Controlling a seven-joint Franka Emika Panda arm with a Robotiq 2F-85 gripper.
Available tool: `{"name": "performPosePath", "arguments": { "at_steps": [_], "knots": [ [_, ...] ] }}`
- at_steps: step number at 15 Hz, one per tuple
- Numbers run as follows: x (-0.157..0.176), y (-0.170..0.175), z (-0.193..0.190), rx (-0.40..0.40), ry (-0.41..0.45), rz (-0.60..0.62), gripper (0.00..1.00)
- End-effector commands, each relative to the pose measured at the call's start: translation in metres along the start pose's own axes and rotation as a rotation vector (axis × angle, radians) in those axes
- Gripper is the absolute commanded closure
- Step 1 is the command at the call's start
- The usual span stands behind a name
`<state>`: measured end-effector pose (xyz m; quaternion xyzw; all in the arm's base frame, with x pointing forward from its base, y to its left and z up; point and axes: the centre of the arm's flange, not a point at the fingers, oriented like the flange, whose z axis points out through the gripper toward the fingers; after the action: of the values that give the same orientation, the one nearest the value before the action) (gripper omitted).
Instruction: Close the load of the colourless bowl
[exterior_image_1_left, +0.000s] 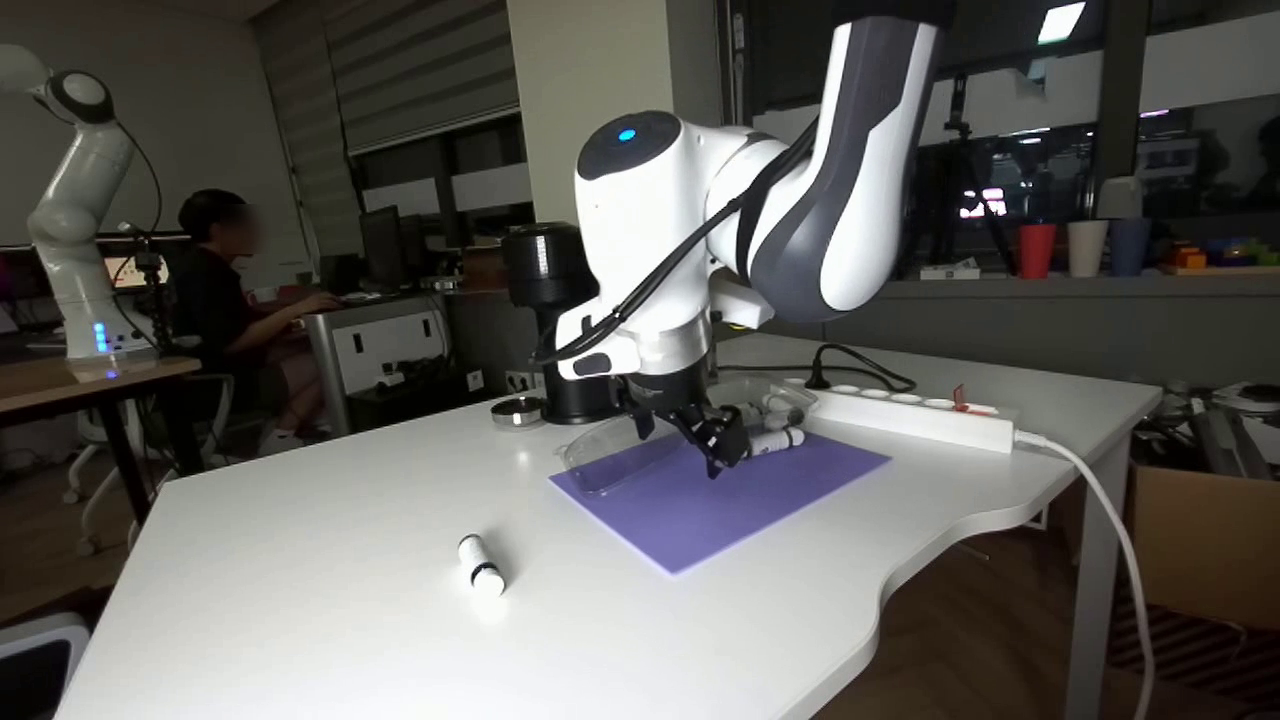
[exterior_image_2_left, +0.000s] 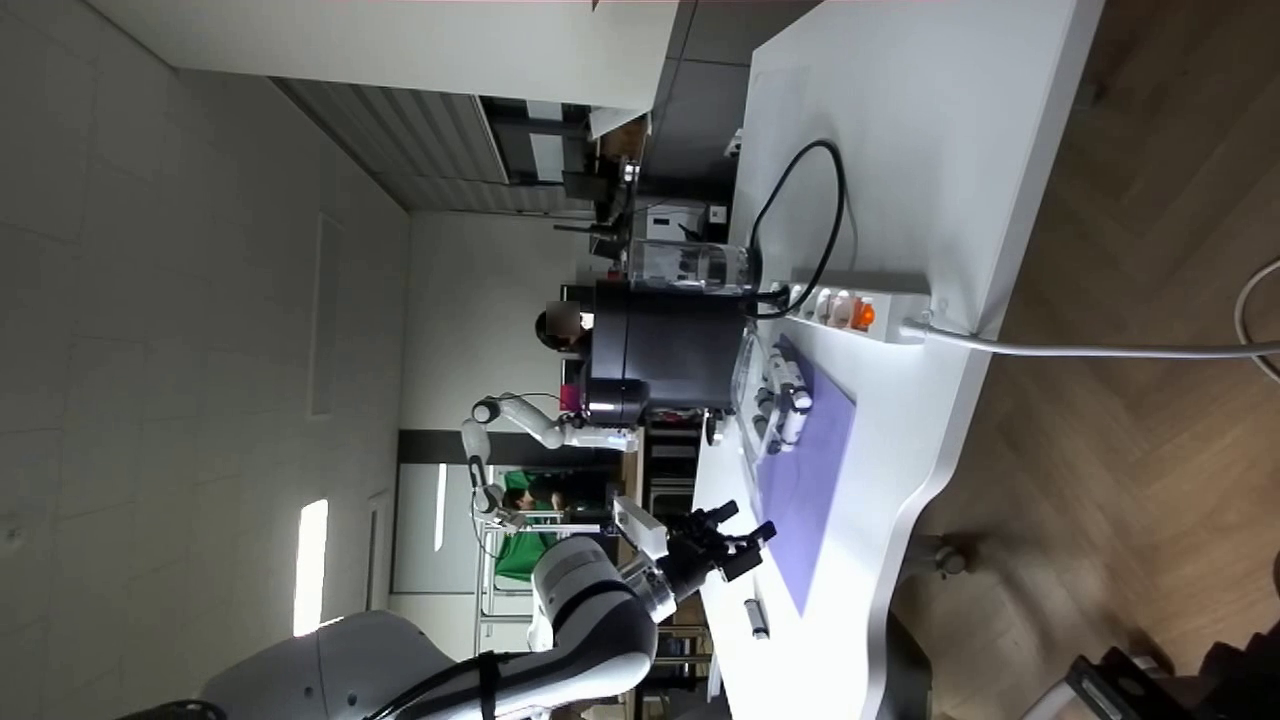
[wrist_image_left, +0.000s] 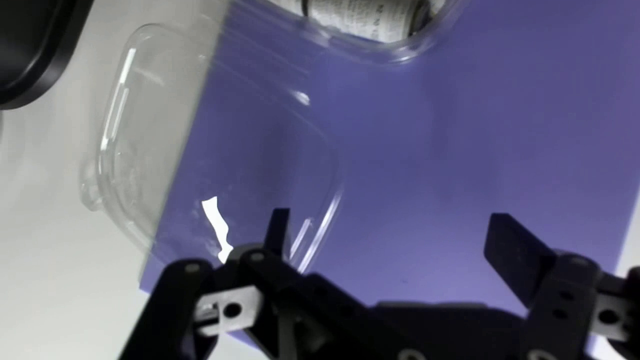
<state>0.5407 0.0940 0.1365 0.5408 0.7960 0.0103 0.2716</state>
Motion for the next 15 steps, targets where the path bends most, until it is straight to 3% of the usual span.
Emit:
{"name": "performPosePath", "arguments": {
  "at_steps": [1, 15],
  "knots": [
    [0.019, 0.005, 0.020, -0.104, -0.019, -0.003, 0.00],
    [0.045, 0.005, 0.041, -0.387, -0.068, 0.018, 0.00]
  ]
}}
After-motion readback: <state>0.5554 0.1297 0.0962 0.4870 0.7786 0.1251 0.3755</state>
